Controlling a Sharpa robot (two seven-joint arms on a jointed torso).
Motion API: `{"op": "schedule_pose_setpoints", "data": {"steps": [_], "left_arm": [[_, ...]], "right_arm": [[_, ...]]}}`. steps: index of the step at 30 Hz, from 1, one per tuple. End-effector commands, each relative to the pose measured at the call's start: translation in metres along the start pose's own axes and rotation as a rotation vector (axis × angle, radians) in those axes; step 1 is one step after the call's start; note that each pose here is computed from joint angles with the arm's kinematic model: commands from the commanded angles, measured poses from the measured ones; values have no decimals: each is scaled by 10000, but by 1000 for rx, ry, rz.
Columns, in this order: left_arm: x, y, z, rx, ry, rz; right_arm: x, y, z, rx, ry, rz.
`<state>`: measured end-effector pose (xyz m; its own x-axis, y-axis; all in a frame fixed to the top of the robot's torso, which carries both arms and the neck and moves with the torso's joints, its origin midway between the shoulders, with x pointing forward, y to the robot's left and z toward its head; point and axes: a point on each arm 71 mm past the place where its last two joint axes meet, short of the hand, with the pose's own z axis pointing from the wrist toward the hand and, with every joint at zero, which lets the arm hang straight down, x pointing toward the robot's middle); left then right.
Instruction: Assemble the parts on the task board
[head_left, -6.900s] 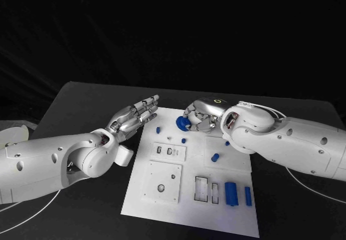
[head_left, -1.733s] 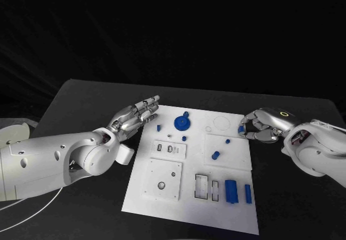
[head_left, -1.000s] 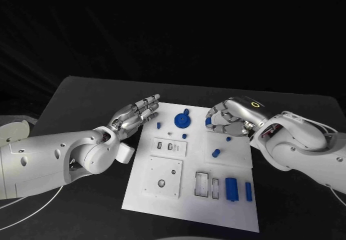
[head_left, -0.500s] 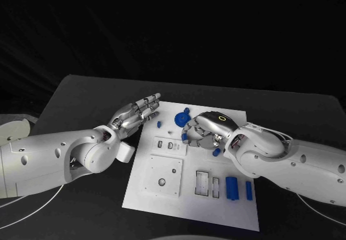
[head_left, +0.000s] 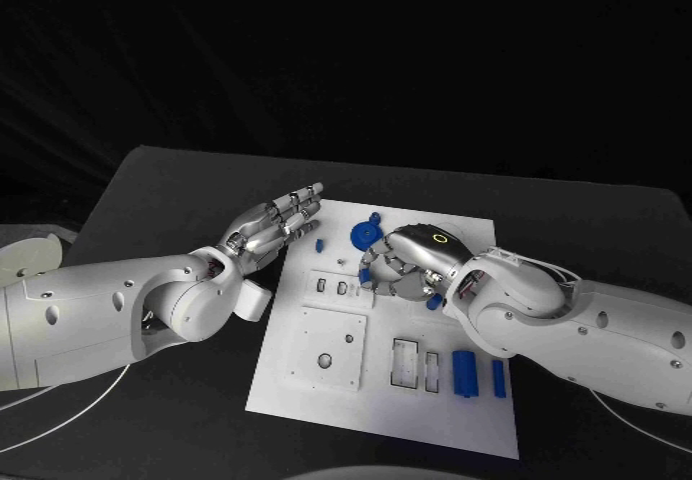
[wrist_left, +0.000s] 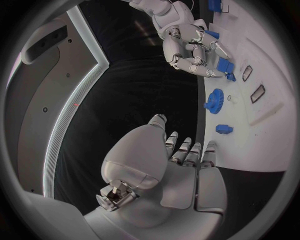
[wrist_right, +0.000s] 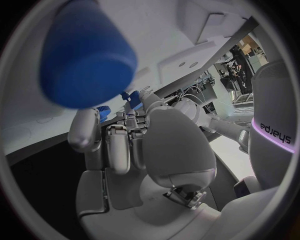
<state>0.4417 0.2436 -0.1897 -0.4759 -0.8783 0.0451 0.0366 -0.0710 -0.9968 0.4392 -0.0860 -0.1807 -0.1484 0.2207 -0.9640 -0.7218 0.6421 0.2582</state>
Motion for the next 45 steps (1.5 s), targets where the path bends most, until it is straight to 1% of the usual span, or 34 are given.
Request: {"op": "schedule_pose_setpoints", "data": {"steps": [1,5,8,18,26,38,45], "left_arm": [[22,-5,6,7,21,-12],[20,-4,7,6,21,-13],[17,-2,8,5,19,-17],[6,-2,4,5,15,-22],[-1,-3,0,5,12,-21],[-2,0,4,3,12,-22],[-6,1,2,1,10,-22]], "right_arm": [[53,-3,-8,5,41,-15],[51,-11,-13,9,41,-17],[40,-16,-22,8,28,-20],[-39,-3,-89,-13,-53,-32],[-103,-42,-140,-3,-85,-49],[-111,-40,-151,4,-72,-44],[-85,6,-163,10,-34,-20]]}}
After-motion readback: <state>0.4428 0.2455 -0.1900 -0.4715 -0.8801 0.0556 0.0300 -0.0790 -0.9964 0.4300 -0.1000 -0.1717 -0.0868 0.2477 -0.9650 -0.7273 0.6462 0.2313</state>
